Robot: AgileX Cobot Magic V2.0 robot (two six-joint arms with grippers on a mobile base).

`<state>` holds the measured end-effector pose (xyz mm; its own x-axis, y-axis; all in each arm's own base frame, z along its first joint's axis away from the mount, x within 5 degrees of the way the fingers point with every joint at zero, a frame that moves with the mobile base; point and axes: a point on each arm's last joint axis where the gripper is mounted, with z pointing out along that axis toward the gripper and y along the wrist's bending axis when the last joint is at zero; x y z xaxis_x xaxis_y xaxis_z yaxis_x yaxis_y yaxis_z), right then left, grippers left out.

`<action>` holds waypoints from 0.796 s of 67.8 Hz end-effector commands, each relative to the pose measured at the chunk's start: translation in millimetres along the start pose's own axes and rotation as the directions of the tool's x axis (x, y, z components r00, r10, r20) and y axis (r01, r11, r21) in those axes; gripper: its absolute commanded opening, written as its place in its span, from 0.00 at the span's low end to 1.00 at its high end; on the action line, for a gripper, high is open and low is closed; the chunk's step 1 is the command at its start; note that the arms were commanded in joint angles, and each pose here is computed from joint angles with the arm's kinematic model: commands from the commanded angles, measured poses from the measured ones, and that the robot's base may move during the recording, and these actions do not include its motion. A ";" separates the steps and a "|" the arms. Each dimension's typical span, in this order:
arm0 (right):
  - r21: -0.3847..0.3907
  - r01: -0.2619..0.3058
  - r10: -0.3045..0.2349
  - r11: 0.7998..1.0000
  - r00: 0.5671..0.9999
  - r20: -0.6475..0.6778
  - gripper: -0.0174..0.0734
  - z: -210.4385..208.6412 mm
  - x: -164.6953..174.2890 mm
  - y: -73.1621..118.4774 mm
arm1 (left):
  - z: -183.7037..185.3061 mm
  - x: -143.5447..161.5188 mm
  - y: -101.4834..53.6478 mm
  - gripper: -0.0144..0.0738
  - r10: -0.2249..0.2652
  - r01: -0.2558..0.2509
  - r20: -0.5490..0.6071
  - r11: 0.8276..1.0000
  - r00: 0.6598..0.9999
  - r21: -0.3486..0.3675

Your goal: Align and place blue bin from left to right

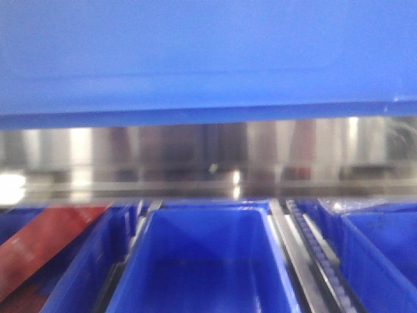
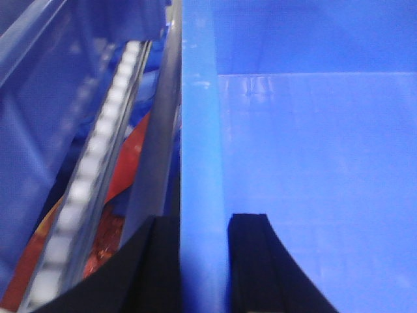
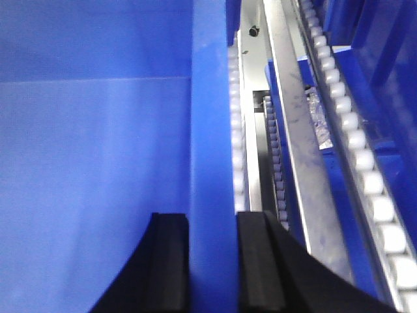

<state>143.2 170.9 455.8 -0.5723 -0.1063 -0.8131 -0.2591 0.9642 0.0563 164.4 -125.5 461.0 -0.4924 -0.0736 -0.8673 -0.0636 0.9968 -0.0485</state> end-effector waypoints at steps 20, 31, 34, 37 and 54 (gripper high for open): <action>-0.308 0.055 0.031 0.950 0.963 0.269 0.01 -11.7 -24.7 28.2 | -3.9 -6.6 -10.2 0.04 0.000 -0.007 0.071 0.994 0.998 0.107; -0.308 0.055 0.031 0.950 0.963 0.269 0.01 -11.7 -24.7 28.2 | -3.9 -6.6 -10.2 0.04 0.000 -0.007 0.071 0.994 0.998 0.107; -0.308 0.055 0.031 0.950 0.963 0.269 0.01 -11.7 -24.7 28.2 | -3.9 -6.6 -10.2 0.04 0.000 -0.007 0.071 0.994 0.998 0.107; -0.308 0.055 0.031 0.950 0.963 0.269 0.01 -11.7 -24.7 28.2 | -3.9 -6.6 -10.2 0.04 0.000 -0.007 0.071 0.994 0.998 0.107; -0.308 0.055 0.031 0.950 0.963 0.269 0.01 -11.7 -24.7 28.2 | -3.9 -6.6 -10.2 0.04 0.000 -0.007 0.071 0.994 0.998 0.107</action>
<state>143.2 170.9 455.8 -0.5723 -0.1063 -0.8131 -0.2591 0.9642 0.0563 164.4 -125.5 461.0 -0.4924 -0.0736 -0.8673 -0.0636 0.9968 -0.0485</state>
